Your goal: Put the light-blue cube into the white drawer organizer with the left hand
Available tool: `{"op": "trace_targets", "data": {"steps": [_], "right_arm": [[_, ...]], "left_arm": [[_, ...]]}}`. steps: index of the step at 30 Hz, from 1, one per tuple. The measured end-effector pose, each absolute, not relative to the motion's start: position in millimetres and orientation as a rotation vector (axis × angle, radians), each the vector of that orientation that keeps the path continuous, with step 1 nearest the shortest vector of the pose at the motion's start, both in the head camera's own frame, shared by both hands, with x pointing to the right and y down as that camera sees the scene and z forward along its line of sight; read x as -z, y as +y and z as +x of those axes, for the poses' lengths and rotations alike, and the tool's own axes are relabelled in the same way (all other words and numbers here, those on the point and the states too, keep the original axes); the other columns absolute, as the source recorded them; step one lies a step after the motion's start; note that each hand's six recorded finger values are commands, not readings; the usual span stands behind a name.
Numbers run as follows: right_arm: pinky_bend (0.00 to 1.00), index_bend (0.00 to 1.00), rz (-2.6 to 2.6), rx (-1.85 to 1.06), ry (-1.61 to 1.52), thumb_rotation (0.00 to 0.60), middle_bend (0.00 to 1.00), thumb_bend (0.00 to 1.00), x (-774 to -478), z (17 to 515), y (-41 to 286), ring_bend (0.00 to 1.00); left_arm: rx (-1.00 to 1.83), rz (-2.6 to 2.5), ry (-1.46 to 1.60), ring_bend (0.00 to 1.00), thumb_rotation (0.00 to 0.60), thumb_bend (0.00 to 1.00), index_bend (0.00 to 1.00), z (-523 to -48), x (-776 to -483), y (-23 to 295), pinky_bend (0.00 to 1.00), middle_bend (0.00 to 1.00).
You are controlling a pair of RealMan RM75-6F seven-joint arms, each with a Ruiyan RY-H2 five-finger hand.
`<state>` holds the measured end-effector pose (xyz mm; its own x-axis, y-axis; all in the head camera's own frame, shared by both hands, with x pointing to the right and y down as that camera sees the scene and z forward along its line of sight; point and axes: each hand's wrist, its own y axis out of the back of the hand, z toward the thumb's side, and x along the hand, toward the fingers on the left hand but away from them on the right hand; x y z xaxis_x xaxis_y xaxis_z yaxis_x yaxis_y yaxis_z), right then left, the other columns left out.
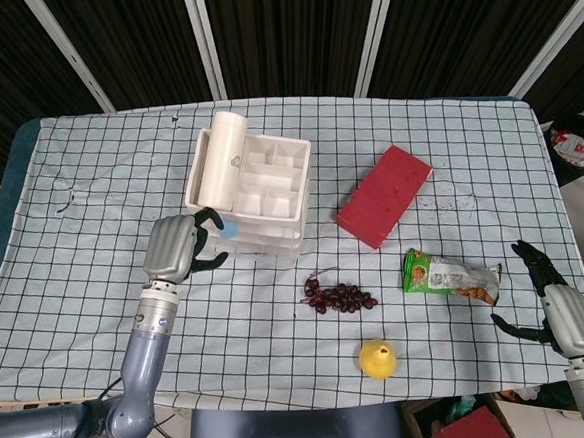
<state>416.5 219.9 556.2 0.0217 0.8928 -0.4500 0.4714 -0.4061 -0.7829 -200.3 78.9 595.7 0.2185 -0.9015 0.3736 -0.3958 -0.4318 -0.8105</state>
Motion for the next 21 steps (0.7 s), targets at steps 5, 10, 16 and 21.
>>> {"op": "trace_targets", "data": {"steps": [5,10,16,21], "right_arm": [[0.15,0.0,-1.887,-1.354,-1.389,0.6,0.0,0.15,-556,417,220,0.0],[0.15,0.0,-1.888,-1.355,-1.387,0.6,0.0,0.15,-556,416,220,0.0],[0.15,0.0,-1.887,-1.356,-1.385,0.6,0.0,0.15,-556,416,221,0.0],[0.15,0.0,-1.887,-1.356,-1.383,0.6,0.0,0.15,-556,416,221,0.0]], "left_arm": [[1.131,-1.968,1.201,0.93,0.6,0.31,0.64,-201,-588,87,0.77,0.97],[1.125,-1.993,1.149,0.93,0.6,0.34,0.66,-212,-581,107,0.78,0.97],[1.204,-2.004,1.104,0.93,0.6,0.34,0.66,-239,-587,133,0.78,0.97],[1.305,-1.992,1.03,0.93,0.6,0.34,0.66,-260,-602,146,0.78,0.97]]}}
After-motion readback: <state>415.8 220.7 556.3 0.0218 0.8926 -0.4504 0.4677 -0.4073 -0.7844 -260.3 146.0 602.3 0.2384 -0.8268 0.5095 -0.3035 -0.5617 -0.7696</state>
